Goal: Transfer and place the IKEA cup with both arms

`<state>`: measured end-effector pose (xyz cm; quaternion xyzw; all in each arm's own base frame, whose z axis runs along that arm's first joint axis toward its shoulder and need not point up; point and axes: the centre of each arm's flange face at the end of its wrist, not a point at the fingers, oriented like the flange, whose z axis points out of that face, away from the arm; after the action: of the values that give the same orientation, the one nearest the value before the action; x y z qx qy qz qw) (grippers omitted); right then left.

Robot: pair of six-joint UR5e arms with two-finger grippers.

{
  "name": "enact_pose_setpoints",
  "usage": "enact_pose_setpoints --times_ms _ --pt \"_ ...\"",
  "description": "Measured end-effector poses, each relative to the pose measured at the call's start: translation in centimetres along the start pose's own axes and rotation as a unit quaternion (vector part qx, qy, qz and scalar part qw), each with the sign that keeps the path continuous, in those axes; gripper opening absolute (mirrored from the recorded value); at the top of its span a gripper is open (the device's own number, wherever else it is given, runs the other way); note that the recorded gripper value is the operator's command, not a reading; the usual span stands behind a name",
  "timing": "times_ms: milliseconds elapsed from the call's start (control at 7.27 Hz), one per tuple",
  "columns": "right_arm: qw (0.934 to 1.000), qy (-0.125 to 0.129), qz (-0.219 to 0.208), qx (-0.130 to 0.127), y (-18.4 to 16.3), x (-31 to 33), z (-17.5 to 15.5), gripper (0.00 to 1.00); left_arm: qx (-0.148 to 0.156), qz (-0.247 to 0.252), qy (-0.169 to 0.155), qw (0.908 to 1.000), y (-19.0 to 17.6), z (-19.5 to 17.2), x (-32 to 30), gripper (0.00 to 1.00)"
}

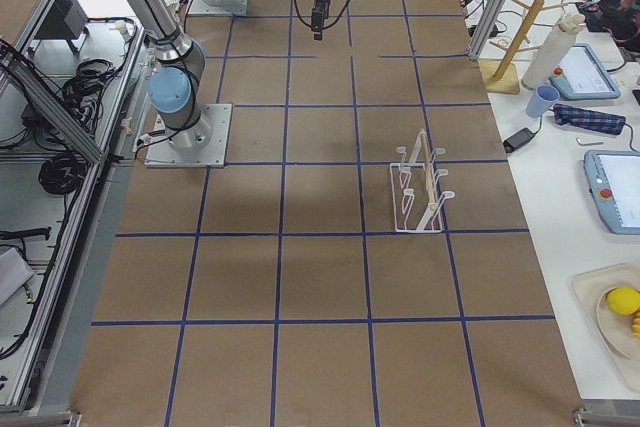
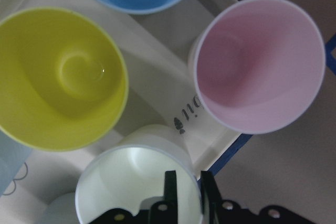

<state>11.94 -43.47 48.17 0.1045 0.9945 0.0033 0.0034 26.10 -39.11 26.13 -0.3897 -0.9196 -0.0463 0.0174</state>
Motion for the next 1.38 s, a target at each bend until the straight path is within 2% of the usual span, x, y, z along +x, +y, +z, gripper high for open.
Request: enact_pose_setpoints --times_ms 275,550,962,1100,1375 --pt "1.0 0.0 -0.001 -0.001 0.0 0.0 0.0 1.0 -0.003 -0.031 -0.028 0.9991 -0.6 -2.7 0.5 0.81" --pt "1.0 0.002 0.0 -0.002 0.0 0.1 0.2 1.0 0.0 -0.078 -0.046 0.9959 -3.0 -6.6 1.4 0.81" --pt "1.0 0.002 0.0 -0.001 0.0 0.1 0.1 1.0 -0.003 -0.151 -0.003 0.9886 -7.8 -13.9 2.7 0.92" --pt "1.0 0.001 0.0 -0.001 0.1 0.1 0.1 1.0 -0.007 -0.171 0.008 0.9853 -9.8 -15.9 3.9 1.0" --pt "1.0 0.001 0.0 0.0 0.2 0.1 0.0 1.0 -0.016 -0.226 0.012 0.9739 -14.5 -19.4 7.8 1.0"
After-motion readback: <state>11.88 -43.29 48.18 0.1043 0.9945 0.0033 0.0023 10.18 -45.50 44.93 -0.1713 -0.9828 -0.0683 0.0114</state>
